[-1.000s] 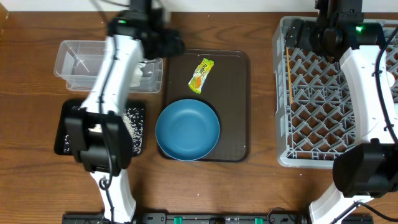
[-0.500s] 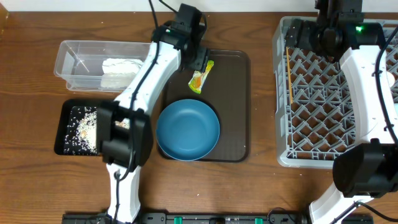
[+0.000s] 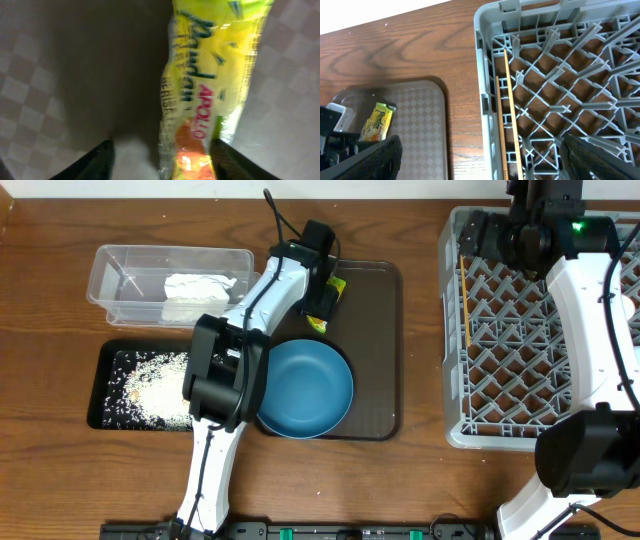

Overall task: Sort waste into correct bins and load items into the dishwasher rack
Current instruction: 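Reach the left gripper back and grasp the yellow snack wrapper, then carry the wrapper left and drop it into the clear bin, then retract the left arm and reach the right gripper to the blue plate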

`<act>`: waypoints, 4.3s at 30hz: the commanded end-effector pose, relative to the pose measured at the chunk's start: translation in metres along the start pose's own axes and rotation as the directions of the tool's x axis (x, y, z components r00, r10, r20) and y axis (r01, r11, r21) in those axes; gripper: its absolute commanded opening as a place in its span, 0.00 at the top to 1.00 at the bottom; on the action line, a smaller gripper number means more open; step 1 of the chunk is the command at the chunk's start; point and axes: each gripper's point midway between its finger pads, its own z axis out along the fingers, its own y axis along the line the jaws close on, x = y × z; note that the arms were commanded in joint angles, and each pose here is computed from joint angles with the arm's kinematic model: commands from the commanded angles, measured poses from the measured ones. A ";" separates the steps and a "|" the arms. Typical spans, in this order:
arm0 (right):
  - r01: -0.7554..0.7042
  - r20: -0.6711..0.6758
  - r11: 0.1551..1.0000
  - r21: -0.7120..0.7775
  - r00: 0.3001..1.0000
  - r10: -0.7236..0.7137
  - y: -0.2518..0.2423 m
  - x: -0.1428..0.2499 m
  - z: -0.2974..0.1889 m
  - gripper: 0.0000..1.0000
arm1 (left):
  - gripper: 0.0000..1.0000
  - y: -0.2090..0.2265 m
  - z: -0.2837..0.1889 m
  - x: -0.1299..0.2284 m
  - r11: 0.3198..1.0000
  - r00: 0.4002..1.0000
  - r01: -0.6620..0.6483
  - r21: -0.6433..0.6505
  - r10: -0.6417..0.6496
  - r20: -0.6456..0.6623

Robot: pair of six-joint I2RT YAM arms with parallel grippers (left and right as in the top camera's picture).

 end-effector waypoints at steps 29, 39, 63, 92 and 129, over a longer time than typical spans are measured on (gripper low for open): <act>0.003 0.020 1.000 -0.016 1.000 -0.003 0.009 -0.002 -0.011 0.01 | 0.94 0.205 -0.205 0.015 0.284 0.224 0.956 0.070 -0.865 0.448; 0.004 0.020 1.000 -0.016 1.000 -0.004 0.010 -0.002 -0.011 0.01 | 0.58 0.245 -0.173 0.051 0.041 0.007 0.994 0.101 -0.948 0.319; 0.003 0.020 1.000 -0.016 1.000 -0.003 0.009 -0.002 -0.011 0.01 | 0.38 0.195 -0.309 0.054 0.526 0.404 0.824 0.211 -0.807 0.431; 0.155 -0.074 0.687 -0.710 0.954 -0.292 0.172 0.063 -0.053 0.04 | 0.13 0.309 -0.348 0.218 -0.072 -0.102 0.994 0.080 -0.867 0.488; 0.838 -0.213 0.278 -0.469 0.198 -0.957 0.307 0.414 0.028 0.41 | 0.12 0.309 -0.348 0.218 -0.072 -0.102 0.994 0.080 -0.867 0.488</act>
